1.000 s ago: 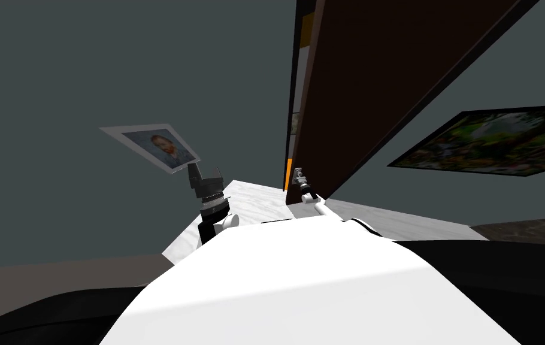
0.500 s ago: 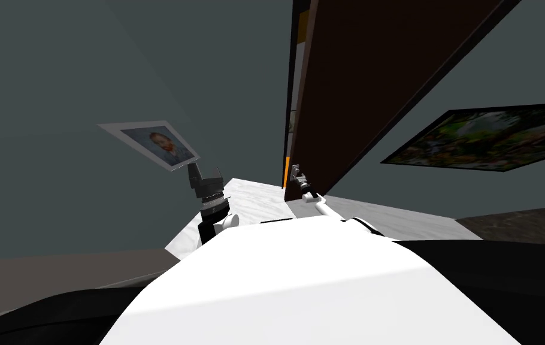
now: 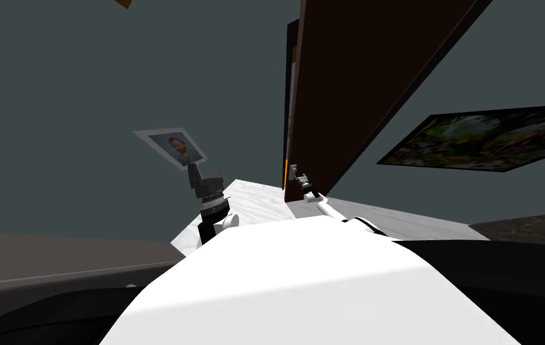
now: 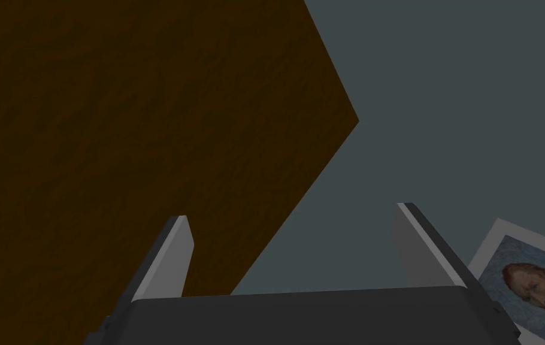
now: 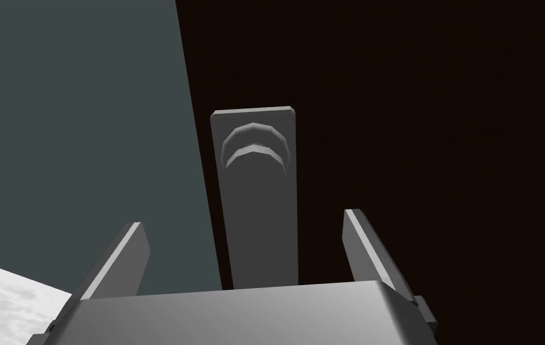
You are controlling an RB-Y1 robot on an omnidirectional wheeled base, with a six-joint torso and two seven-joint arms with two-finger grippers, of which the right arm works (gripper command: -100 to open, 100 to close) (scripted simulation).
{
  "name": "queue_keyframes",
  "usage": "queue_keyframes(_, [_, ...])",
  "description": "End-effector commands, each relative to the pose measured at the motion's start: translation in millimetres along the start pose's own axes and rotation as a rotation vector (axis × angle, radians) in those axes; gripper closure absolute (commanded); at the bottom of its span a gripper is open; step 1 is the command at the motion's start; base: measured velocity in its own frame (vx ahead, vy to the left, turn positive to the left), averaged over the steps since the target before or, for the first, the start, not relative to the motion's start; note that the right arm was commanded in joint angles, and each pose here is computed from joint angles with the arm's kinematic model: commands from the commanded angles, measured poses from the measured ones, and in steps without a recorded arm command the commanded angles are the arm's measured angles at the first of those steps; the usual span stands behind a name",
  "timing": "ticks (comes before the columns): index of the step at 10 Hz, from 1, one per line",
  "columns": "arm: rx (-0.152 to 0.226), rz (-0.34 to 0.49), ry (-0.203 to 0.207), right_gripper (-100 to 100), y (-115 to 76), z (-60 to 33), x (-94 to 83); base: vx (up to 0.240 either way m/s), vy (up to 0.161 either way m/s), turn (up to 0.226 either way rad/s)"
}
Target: Pull the door open
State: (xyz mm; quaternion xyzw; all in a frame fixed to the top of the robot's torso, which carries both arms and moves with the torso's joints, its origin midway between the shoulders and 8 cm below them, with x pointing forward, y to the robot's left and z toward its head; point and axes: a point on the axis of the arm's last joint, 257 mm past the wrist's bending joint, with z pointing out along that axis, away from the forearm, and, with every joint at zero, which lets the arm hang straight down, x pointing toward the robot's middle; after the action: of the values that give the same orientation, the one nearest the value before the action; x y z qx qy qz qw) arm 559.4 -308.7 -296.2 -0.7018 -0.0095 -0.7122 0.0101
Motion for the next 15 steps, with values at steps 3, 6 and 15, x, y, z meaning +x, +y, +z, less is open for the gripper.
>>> queue_keyframes(3, [-0.054,0.001,0.008,-100,38.5,-6.7,0.0,0.225,0.038,0.132])
queue_keyframes(6, [-0.056,0.0,0.009,100,40.2,-9.1,0.5,0.092,-0.002,0.052])
queue_keyframes(15, [0.004,-0.003,-0.001,100,32.5,-15.3,0.1,-0.088,-0.047,0.045])
